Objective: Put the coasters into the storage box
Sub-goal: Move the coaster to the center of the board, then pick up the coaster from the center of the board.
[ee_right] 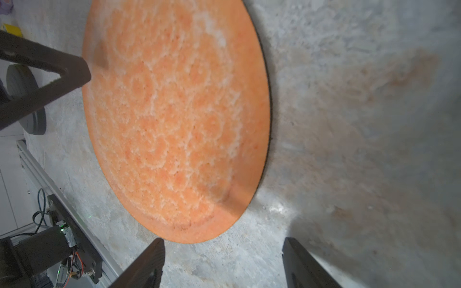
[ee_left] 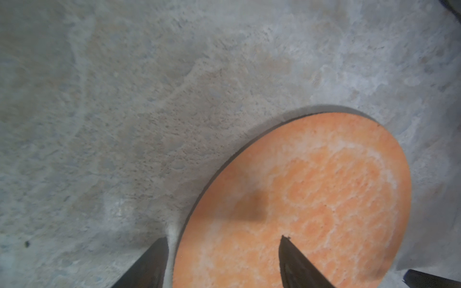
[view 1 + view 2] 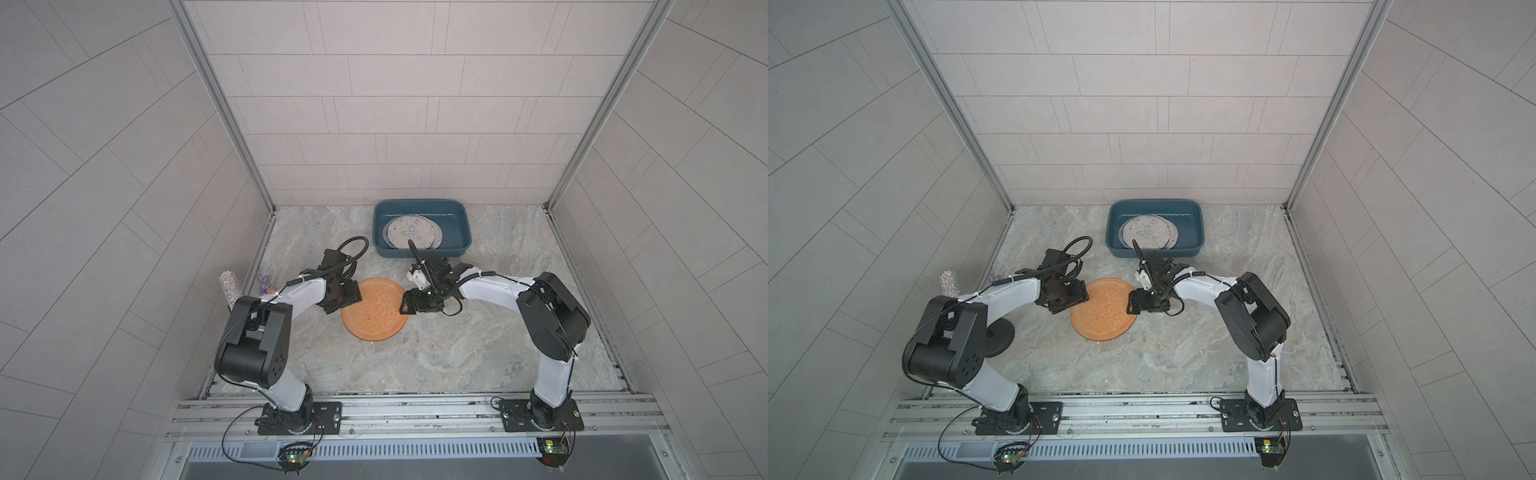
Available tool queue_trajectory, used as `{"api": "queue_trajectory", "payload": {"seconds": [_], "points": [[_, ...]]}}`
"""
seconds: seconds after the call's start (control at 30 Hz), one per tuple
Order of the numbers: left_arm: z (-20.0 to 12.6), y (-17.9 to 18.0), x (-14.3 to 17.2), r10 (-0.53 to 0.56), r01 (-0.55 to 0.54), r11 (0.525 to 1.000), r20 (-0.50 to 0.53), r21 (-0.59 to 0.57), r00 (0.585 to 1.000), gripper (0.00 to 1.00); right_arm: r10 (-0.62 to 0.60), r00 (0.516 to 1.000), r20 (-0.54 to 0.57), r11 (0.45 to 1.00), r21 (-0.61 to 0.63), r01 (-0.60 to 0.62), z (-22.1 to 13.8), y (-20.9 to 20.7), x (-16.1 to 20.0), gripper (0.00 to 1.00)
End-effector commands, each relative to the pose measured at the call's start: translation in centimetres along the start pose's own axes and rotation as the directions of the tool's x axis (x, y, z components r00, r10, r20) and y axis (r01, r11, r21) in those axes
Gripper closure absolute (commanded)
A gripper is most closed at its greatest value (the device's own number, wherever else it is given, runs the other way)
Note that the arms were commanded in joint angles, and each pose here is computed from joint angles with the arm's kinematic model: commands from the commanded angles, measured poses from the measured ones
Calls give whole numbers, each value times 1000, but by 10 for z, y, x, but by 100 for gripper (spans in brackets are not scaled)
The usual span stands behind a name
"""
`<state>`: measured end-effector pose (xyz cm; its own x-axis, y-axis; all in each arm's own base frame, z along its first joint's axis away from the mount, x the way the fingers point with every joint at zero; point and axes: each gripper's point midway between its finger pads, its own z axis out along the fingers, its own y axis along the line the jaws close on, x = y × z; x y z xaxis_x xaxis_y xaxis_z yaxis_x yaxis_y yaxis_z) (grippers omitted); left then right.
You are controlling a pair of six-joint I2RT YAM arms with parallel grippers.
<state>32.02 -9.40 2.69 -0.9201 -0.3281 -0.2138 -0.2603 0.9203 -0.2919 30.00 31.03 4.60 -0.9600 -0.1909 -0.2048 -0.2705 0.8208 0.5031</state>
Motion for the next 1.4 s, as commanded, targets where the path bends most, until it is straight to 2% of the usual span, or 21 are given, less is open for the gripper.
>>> {"api": "queue_trajectory", "payload": {"seconds": [0.0, 0.33, 0.5, 1.37], "points": [[9, -2, 7, -15, 16, 999, -43, 28, 999, 28, 12, 1000, 29, 999, 43, -14, 3, -4, -9, 23], [23, -17, 42, 30, -22, 998, -153, 54, 988, 31, 55, 998, 30, 995, 83, -58, 15, -16, -10, 24], [28, -17, 55, 42, -34, 998, -177, 48, 983, 31, 78, 997, 11, 992, 100, -79, 18, -22, -3, 25], [32, -26, 63, 75, -63, 996, -192, 68, 978, 32, 97, 993, -60, 994, 65, -94, 48, -8, 13, 29]]}}
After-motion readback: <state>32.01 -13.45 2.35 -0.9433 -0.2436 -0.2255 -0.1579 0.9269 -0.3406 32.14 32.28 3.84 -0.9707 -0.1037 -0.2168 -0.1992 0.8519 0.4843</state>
